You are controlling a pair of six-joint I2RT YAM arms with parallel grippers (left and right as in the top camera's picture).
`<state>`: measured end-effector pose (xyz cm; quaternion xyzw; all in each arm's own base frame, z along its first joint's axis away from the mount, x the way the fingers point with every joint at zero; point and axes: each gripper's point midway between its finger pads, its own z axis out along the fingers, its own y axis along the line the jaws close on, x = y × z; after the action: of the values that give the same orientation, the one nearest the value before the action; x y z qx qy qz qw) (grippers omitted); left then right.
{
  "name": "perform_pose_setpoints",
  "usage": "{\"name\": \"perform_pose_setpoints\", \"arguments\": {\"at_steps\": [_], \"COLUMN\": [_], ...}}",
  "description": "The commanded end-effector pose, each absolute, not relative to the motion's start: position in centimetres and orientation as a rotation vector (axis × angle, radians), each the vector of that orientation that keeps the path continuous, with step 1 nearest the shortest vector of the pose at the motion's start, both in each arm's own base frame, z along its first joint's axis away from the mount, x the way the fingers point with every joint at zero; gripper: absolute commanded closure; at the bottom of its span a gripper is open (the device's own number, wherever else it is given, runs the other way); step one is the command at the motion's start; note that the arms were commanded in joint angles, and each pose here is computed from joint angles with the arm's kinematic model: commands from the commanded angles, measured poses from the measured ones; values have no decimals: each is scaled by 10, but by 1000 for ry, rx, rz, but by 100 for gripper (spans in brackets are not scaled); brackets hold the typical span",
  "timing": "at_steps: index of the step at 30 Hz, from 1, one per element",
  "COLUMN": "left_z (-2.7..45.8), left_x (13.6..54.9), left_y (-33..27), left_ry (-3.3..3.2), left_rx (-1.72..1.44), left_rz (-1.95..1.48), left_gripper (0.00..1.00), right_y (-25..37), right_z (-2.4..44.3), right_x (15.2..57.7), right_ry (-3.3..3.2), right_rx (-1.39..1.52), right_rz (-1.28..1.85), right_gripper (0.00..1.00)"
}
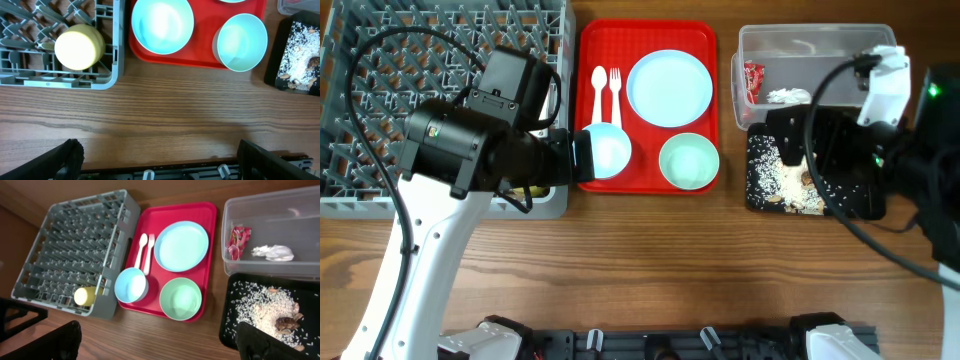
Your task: Sort waste into correct bins and load items into the dishwasher rack
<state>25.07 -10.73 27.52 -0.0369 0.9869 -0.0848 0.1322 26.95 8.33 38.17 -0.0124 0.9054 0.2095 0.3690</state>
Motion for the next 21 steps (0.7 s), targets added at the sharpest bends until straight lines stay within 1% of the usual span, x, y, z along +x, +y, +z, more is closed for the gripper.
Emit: {"name": "perform_pose_setpoints", "arguments": {"at_steps": [1,4,7,10,13,15,17,20,21], "left_z": [278,278,278,278,278,278,278,278,278], "left_x": [249,249,249,249,249,249,249,249,249], "left_y": [-105,-105,-105,-105,-105,-105,-105,-105,-105], "left_ry": [2850,2850,2850,2850,2850,2850,2850,2850,2850], "left_rx": [-125,-125,-125,-125,-125,-125,-125,-125,-125], "left_rz": [-242,-242,-243,-243,-242,-242,-242,-242,-243], "left_gripper": [0,0,0,0,0,0,0,0,0], "right_y": [85,78,65,61,60,60,60,60,59], "right_z": [383,387,405,434,445,440,423,386,368], "right_x": [270,267,267,264,258,256,254,252,251], "right_ry": [2324,2300,2204,2019,1870,1784,1727,1698,1692], "right_rx": [-19,-3,19,-70,-109,-121,-128,-129,-129], "right_rz": [554,507,423,360,341,336,332,332,332], "right_gripper": [0,0,0,0,0,0,0,0,0]}}
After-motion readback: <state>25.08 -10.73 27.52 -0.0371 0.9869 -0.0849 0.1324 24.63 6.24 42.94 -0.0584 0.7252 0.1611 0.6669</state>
